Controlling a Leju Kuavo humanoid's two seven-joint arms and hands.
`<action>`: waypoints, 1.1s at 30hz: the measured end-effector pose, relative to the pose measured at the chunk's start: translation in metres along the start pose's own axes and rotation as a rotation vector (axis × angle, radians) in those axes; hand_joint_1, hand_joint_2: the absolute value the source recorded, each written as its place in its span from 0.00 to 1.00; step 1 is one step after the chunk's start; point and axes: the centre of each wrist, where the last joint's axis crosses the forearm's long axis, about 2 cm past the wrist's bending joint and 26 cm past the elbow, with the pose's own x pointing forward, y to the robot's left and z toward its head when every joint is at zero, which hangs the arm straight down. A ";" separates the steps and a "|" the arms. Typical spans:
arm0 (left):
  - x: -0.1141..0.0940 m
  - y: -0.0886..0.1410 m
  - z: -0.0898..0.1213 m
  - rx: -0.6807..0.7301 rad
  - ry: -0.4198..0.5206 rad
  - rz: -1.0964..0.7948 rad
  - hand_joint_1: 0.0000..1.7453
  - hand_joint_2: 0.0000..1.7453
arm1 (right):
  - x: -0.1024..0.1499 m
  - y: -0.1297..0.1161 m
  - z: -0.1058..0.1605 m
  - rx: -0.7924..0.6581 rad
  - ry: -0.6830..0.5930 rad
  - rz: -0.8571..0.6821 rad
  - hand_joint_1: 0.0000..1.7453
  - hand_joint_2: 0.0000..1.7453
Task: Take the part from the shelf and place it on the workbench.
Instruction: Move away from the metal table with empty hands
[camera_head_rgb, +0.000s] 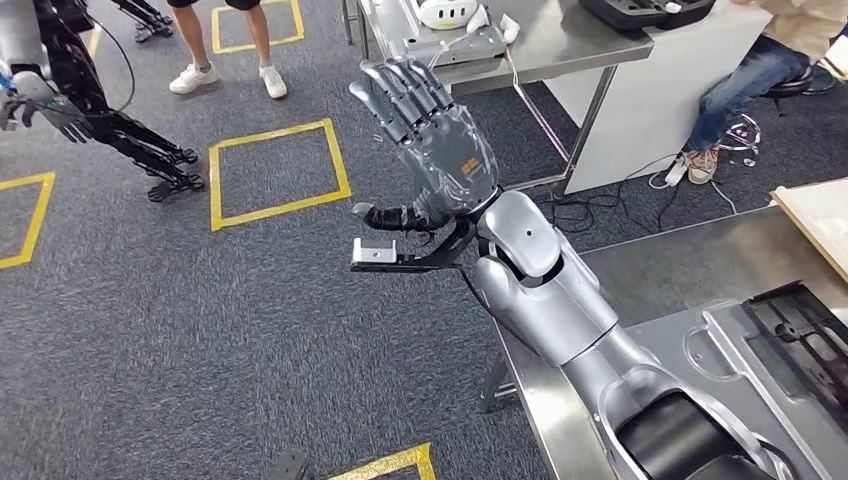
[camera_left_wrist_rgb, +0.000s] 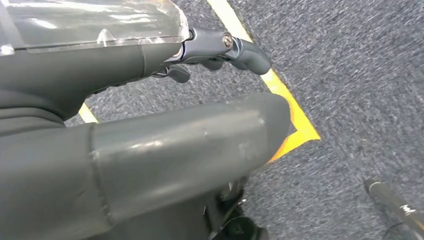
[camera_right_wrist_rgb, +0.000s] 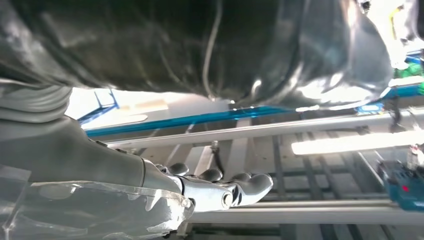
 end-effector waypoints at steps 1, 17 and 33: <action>0.001 0.000 0.000 -0.002 -0.001 -0.001 0.00 0.00 | 0.000 0.000 0.000 0.000 0.000 0.001 0.00 0.00; 0.012 0.001 -0.006 -0.012 -0.009 -0.028 0.00 0.00 | -0.003 -0.003 -0.003 0.001 -0.007 0.013 0.00 0.00; 0.014 0.000 -0.006 -0.011 -0.012 -0.029 0.00 0.00 | -0.001 -0.003 -0.004 0.006 -0.019 0.020 0.00 0.00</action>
